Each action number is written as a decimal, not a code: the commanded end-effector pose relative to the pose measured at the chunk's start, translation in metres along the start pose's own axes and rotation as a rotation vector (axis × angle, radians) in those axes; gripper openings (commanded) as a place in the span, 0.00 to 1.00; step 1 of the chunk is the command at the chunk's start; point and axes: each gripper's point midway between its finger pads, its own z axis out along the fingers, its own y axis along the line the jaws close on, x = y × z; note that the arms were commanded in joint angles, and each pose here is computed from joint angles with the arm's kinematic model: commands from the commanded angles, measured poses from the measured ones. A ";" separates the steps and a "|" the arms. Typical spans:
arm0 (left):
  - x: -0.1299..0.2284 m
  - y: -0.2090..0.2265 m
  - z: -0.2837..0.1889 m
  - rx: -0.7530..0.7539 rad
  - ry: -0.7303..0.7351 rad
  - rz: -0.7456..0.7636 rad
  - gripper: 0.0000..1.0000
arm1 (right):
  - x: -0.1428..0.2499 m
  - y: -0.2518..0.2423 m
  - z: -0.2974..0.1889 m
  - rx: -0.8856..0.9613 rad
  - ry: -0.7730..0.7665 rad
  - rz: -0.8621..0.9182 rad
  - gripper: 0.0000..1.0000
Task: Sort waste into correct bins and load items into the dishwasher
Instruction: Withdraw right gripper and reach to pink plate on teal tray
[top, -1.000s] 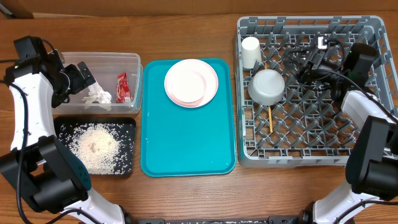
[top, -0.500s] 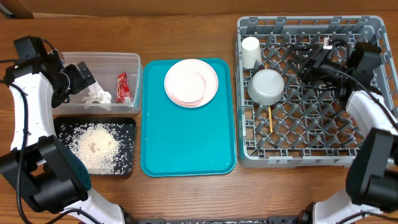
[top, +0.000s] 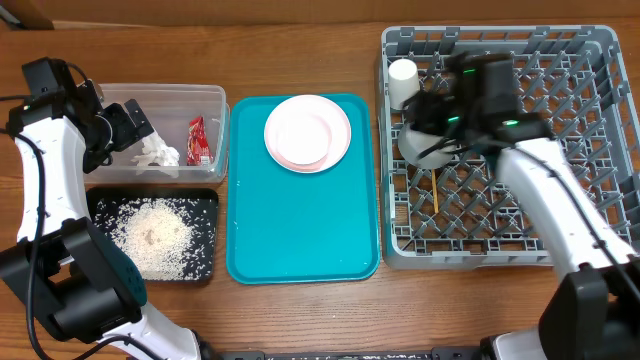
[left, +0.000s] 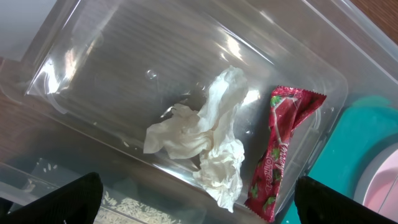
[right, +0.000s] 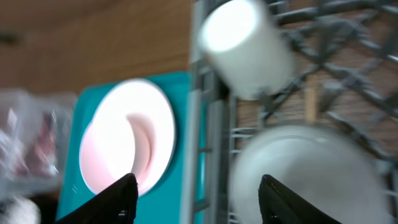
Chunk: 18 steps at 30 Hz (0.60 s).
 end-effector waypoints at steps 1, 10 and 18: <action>-0.007 -0.009 -0.016 0.007 -0.044 0.038 1.00 | 0.006 0.039 0.000 0.034 -0.022 -0.223 0.65; -0.007 -0.009 -0.016 0.007 -0.044 0.038 1.00 | 0.065 0.127 0.025 -0.060 0.057 -0.417 0.67; -0.007 -0.009 -0.016 0.007 -0.044 0.038 1.00 | 0.105 0.158 0.054 -0.114 0.119 -0.536 0.67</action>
